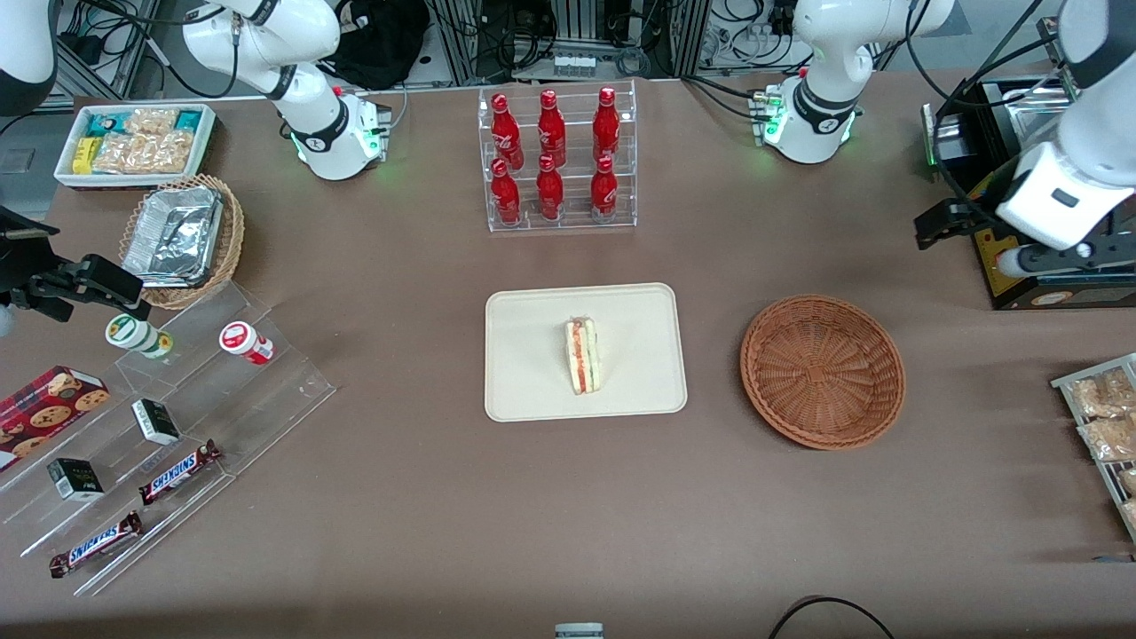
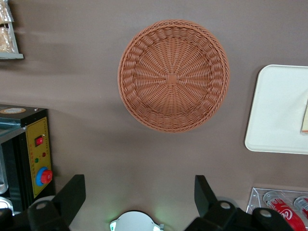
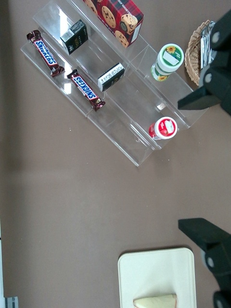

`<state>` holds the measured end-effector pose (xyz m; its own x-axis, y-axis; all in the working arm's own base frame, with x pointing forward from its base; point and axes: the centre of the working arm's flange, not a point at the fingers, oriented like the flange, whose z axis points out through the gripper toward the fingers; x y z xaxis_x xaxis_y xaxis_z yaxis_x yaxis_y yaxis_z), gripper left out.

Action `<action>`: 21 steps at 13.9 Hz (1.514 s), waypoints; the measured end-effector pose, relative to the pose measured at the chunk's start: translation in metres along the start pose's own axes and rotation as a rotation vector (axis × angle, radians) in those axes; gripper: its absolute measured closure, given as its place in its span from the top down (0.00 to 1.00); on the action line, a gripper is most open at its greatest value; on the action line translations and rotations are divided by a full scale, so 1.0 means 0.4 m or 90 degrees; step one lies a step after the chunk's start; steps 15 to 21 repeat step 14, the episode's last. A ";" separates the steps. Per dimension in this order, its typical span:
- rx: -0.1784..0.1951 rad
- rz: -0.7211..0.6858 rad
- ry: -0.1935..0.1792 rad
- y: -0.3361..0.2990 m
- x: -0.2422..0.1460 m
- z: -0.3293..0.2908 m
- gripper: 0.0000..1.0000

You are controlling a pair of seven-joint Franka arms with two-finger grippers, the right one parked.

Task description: Place sandwich from basket to tray

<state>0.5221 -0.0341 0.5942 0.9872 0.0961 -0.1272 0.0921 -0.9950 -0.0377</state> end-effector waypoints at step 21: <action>-0.014 0.017 0.020 -0.019 0.094 -0.029 1.00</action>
